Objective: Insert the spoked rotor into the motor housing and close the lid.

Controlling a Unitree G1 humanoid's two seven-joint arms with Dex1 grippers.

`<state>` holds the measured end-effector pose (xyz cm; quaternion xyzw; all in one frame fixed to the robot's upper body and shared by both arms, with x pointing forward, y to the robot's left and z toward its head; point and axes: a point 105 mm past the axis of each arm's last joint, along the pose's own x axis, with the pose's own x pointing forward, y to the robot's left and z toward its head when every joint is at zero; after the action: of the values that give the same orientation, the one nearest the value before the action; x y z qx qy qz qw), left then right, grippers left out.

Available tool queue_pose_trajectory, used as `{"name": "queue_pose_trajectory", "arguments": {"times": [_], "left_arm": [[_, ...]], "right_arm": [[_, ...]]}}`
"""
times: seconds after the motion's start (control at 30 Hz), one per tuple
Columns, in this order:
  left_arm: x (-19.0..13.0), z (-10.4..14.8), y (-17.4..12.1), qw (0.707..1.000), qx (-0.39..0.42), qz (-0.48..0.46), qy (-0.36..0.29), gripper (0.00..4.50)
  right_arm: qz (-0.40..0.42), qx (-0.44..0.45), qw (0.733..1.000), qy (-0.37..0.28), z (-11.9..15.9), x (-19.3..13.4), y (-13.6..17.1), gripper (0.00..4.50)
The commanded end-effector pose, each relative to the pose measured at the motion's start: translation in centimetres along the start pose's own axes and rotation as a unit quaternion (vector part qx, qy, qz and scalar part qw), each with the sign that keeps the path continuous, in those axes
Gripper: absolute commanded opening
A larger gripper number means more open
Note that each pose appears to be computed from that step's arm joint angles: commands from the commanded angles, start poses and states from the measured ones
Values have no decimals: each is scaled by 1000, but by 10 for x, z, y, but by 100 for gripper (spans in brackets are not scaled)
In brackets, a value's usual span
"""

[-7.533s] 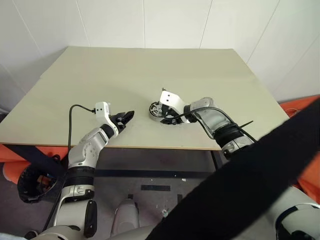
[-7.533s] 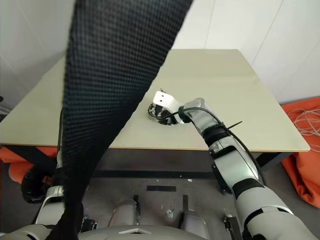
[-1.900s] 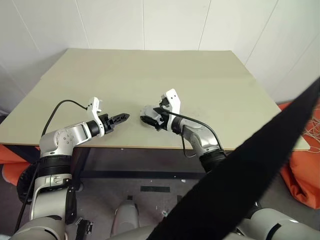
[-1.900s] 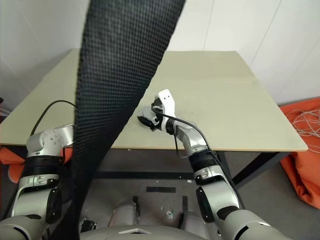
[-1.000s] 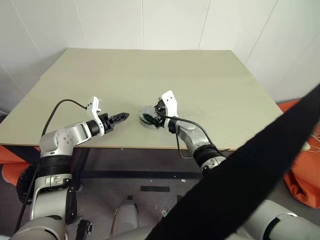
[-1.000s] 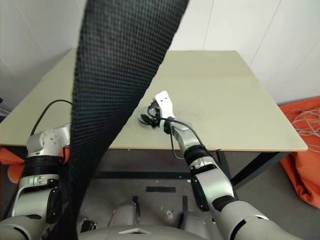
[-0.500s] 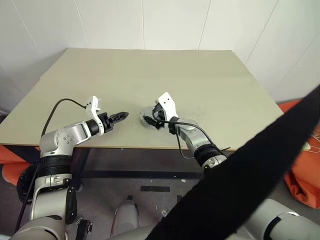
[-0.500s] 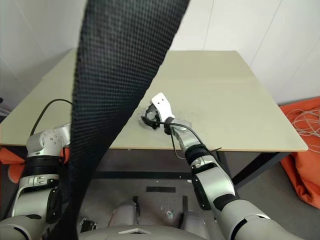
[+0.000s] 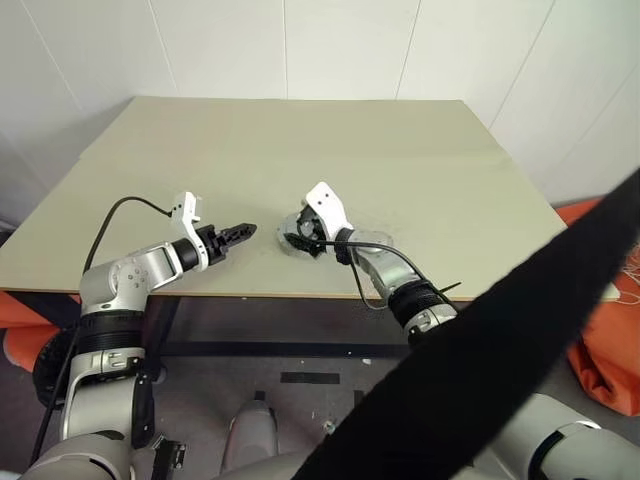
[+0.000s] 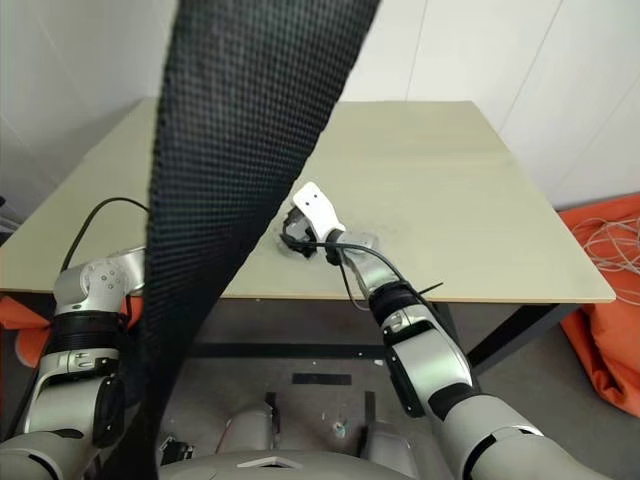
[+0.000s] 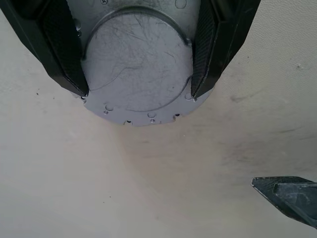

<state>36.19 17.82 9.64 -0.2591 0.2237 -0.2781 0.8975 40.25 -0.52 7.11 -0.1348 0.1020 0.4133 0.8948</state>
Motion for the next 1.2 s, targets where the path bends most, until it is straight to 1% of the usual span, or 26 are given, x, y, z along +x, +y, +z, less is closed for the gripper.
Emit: {"name": "queue_pose_trajectory", "arguments": {"times": [0.03, 0.1, 0.2, 0.3, 0.37, 0.4, 0.53, 0.6, 0.63, 0.7, 0.77, 0.97, 1.2], "left_arm": [[1, 11, -12, 999, 17, -17, -23, 298], [4, 10, -15, 999, 9, -22, -25, 298], [14, 9, -21, 999, -11, -27, -35, 298], [26, 17, -25, 996, -49, -28, -67, 298], [32, 28, -30, 990, -91, -39, -101, 255], [35, 33, -35, 987, -100, -52, -114, 241], [47, 49, -47, 978, -135, -75, -142, 101], [54, 54, -51, 973, -154, -85, -147, 31], [57, 54, -52, 972, -161, -87, -144, 3], [66, 49, -51, 973, -177, -80, -128, 3], [77, 38, -45, 976, -190, -49, -100, 3], [88, -2, -29, 983, -184, 8, -12, 3], [85, -21, -18, 979, -201, 36, 21, 3]], "right_arm": [[5, 7, 997, 74, -27, -2, 2, 318], [4, 10, 996, 89, -31, -2, 2, 318], [-4, 19, 995, 95, -33, -4, -2, 318], [-9, 20, 995, 97, -34, -5, -4, 318], [-10, 19, 995, 99, -34, -6, -5, 318], [-10, 19, 995, 99, -35, -6, -5, 318], [-12, 18, 995, 102, -36, -7, -7, 318], [-14, 18, 995, 102, -36, -7, -7, 318], [-14, 18, 995, 102, -36, -7, -8, 318], [-16, 18, 995, 101, -35, -7, -8, 318], [-19, 19, 995, 100, -35, -7, -9, 318], [-24, 22, 995, 98, -35, -8, -10, 318], [-29, 24, 994, 98, -35, -8, -12, 318]]}}
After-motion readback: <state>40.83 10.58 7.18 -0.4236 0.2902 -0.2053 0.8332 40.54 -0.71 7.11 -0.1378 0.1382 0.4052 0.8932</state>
